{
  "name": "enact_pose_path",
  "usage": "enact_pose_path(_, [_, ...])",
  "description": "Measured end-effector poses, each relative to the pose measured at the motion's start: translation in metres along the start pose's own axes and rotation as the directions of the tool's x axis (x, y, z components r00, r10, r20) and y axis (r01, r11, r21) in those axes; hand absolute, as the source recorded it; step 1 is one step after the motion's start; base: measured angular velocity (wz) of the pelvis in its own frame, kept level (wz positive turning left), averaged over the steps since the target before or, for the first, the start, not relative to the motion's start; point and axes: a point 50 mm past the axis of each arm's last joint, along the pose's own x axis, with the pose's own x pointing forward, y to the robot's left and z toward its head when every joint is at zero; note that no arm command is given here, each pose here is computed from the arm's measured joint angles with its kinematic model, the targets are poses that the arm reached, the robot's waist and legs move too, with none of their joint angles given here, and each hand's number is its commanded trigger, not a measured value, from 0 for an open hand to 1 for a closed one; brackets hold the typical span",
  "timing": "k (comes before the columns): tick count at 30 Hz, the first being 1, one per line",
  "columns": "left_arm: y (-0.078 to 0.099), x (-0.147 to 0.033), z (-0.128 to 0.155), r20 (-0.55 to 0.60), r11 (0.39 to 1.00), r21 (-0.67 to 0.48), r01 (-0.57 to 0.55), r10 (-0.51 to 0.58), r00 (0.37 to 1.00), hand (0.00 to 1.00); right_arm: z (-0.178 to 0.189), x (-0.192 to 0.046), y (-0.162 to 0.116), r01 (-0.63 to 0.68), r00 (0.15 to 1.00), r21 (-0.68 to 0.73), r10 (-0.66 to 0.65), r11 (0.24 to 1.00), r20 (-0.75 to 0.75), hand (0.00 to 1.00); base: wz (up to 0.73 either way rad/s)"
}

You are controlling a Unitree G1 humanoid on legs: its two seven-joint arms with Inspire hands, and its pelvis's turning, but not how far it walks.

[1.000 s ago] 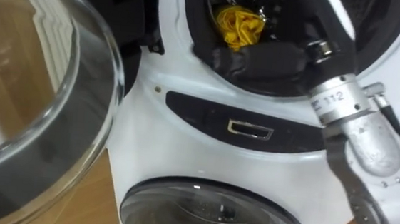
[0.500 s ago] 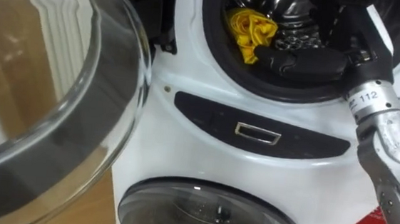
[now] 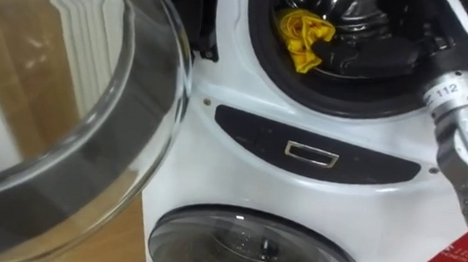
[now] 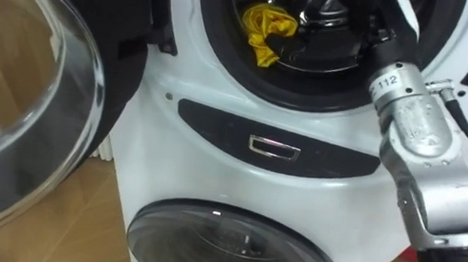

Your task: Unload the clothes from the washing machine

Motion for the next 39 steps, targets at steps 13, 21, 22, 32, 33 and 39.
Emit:
enact_pose_path(13, [0.013, 0.003, 0.008, -0.001, 1.0, 0.005, 0.011, -0.011, 1.0, 0.0, 0.009, 0.022, 0.011, -0.277, 0.961, -0.462, 0.233, 0.843, -0.15, 0.0, 0.01])
enact_pose_path(21, [0.027, 0.007, 0.025, 0.009, 1.0, 0.021, 0.009, -0.01, 1.0, 0.0, 0.01, 0.032, 0.019, -0.405, 0.914, -0.614, 0.283, 0.678, -0.291, 0.0, -0.03])
enact_pose_path(22, [0.028, 0.008, 0.031, 0.02, 1.0, 0.026, 0.006, -0.006, 1.0, 0.0, 0.01, 0.032, 0.021, -0.427, 0.904, -0.629, 0.289, 0.65, -0.315, 0.0, 0.0])
enact_pose_path(32, [0.029, 0.008, 0.033, 0.009, 0.998, 0.056, 0.005, -0.006, 1.0, 0.0, 0.0, 0.027, 0.026, -0.54, 0.84, -0.636, 0.297, 0.552, -0.455, 1.0, 0.02])
enact_pose_path(33, [0.029, 0.008, 0.033, 0.002, 0.998, 0.056, 0.005, -0.005, 1.0, 0.0, 0.0, 0.027, 0.025, -0.541, 0.838, -0.642, 0.285, 0.543, -0.465, 1.0, 0.0])
enact_pose_path(39, [0.029, 0.008, 0.034, -0.006, 0.998, 0.061, 0.006, -0.006, 1.0, 0.0, -0.006, 0.027, 0.015, -0.513, 0.848, -0.716, 0.147, 0.474, -0.509, 1.0, 0.04])
